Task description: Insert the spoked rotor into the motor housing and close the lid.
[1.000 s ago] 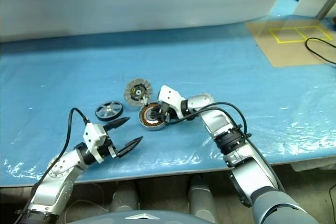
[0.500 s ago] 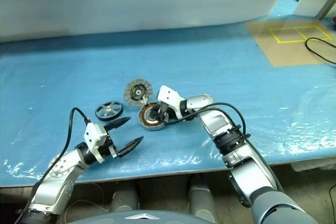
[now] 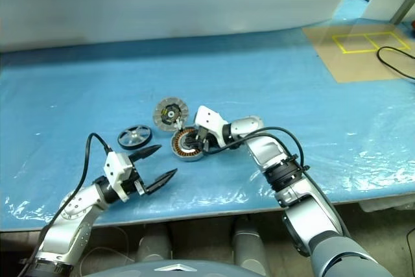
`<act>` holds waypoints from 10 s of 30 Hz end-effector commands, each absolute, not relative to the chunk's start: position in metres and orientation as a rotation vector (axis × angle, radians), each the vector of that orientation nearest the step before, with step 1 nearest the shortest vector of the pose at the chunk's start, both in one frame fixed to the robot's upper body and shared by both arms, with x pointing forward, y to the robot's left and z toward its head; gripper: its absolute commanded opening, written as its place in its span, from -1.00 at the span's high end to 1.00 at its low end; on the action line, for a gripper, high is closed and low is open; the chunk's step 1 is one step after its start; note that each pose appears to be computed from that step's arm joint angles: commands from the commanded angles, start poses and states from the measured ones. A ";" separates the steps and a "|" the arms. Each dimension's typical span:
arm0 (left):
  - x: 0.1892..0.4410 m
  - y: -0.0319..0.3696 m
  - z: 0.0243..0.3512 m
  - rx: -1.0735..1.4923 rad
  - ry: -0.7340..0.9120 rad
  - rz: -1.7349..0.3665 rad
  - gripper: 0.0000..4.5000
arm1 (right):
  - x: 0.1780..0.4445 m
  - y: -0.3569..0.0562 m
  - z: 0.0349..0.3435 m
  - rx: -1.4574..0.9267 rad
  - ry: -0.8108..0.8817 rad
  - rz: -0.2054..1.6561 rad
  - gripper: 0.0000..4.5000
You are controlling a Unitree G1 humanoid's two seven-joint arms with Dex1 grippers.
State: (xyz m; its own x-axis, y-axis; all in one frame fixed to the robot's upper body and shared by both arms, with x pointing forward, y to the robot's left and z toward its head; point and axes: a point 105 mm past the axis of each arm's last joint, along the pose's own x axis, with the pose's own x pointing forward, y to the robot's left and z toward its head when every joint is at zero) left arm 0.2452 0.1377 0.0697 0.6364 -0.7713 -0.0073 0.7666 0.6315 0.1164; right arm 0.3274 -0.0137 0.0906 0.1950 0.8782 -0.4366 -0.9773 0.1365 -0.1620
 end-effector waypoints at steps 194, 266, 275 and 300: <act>0.243 0.194 0.082 -0.753 0.083 -0.290 -1.00 | 0.324 -0.007 0.126 -0.449 -0.043 1.509 0.99; 0.366 0.233 0.148 0.557 0.698 -1.221 -1.00 | 0.308 0.018 0.119 -0.312 -0.078 1.352 0.99; 0.370 0.223 0.142 0.596 0.729 -1.246 -1.00 | 0.307 0.020 0.119 -0.291 -0.084 1.326 0.99; 0.374 0.204 0.135 0.690 0.775 -1.302 -1.00 | 0.306 0.016 0.111 -0.287 -0.060 1.286 0.99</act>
State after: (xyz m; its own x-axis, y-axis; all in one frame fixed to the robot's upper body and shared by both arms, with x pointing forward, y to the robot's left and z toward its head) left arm 0.3702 0.2029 0.1223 0.0700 -0.5698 -0.8188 0.9891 0.1464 -0.0173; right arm 0.3098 0.0115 0.0953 0.2935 0.9422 -0.1615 -0.9435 0.2584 -0.2074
